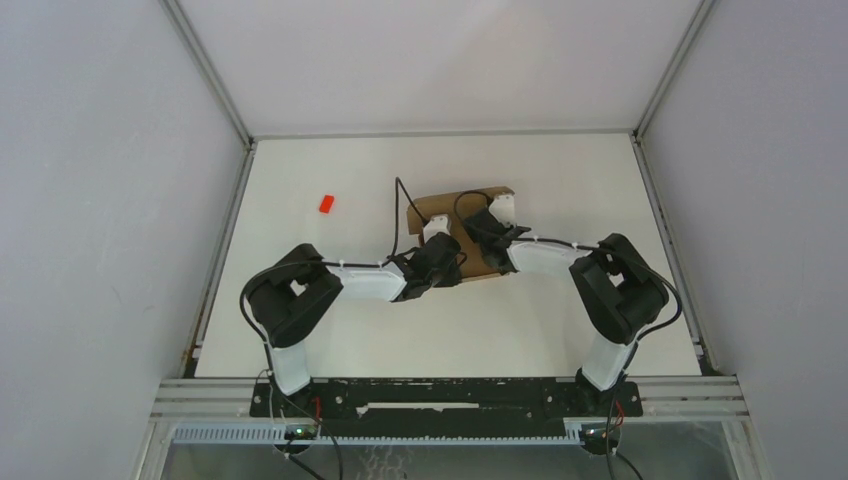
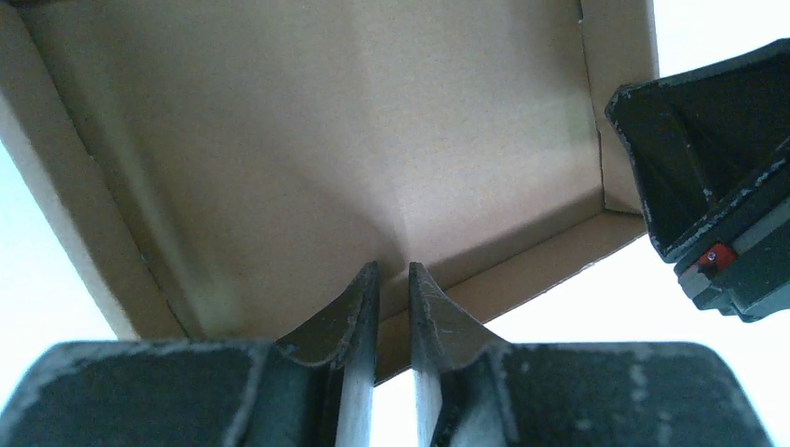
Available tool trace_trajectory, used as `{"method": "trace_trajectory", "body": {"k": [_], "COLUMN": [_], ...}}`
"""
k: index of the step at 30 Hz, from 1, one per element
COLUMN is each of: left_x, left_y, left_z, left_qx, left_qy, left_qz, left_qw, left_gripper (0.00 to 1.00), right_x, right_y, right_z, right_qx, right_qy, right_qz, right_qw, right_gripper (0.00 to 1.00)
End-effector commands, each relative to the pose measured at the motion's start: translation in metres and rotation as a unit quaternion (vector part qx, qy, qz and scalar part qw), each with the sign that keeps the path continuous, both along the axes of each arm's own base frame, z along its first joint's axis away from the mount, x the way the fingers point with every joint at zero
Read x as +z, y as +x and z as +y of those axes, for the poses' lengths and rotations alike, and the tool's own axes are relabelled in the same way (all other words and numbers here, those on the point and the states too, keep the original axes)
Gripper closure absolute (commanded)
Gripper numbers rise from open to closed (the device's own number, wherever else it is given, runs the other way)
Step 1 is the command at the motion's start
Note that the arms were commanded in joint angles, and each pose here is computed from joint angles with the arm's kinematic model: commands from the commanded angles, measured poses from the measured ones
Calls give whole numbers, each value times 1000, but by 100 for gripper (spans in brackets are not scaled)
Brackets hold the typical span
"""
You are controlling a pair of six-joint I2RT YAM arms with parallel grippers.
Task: Fold the paper box
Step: Fold the paper box at the center of the board.
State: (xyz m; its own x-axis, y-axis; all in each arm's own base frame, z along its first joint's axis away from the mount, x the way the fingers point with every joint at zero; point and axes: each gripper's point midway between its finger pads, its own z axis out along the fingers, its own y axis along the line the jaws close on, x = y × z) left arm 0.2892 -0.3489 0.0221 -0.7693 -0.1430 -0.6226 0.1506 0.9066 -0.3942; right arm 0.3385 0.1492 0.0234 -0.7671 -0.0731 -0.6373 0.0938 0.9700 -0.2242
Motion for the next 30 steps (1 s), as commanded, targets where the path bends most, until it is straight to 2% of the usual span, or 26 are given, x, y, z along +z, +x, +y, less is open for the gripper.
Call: {"method": "trace_trajectory", "body": {"k": [1, 3, 7, 8, 11, 18, 21, 30], "left_x": [-6, -5, -3, -2, -5, -7, -9, -11], "left_y": [-12, -13, -12, -12, -12, -12, -11, -11], "left_z": [1, 0, 1, 1, 0, -1, -2, -3], "left_qx": [-25, -26, -26, -26, -27, -30, -30, -35], "left_qy": [4, 2, 3, 3, 4, 6, 8, 12], "left_qz": [14, 15, 12, 11, 14, 15, 16, 18], "left_qw": [1000, 1000, 1000, 1000, 1000, 999, 999, 999], "left_gripper": [77, 77, 77, 77, 77, 77, 77, 77], "right_x": [-34, -37, -47, -47, -39, -16, -9, 1], "right_y": [-43, -44, -48, -49, -46, -33, -26, -3], "right_z": [-5, -2, 4, 5, 9, 16, 18, 6], "right_qx": [-14, -9, 2, 4, 7, 22, 30, 16], "right_qy": [5, 12, 23, 29, 59, 118, 141, 155], "right_qz": [76, 83, 101, 101, 87, 68, 58, 24], "right_qw": [997, 996, 995, 994, 994, 990, 988, 987], "right_gripper": [100, 100, 83, 83, 80, 64, 60, 60]}}
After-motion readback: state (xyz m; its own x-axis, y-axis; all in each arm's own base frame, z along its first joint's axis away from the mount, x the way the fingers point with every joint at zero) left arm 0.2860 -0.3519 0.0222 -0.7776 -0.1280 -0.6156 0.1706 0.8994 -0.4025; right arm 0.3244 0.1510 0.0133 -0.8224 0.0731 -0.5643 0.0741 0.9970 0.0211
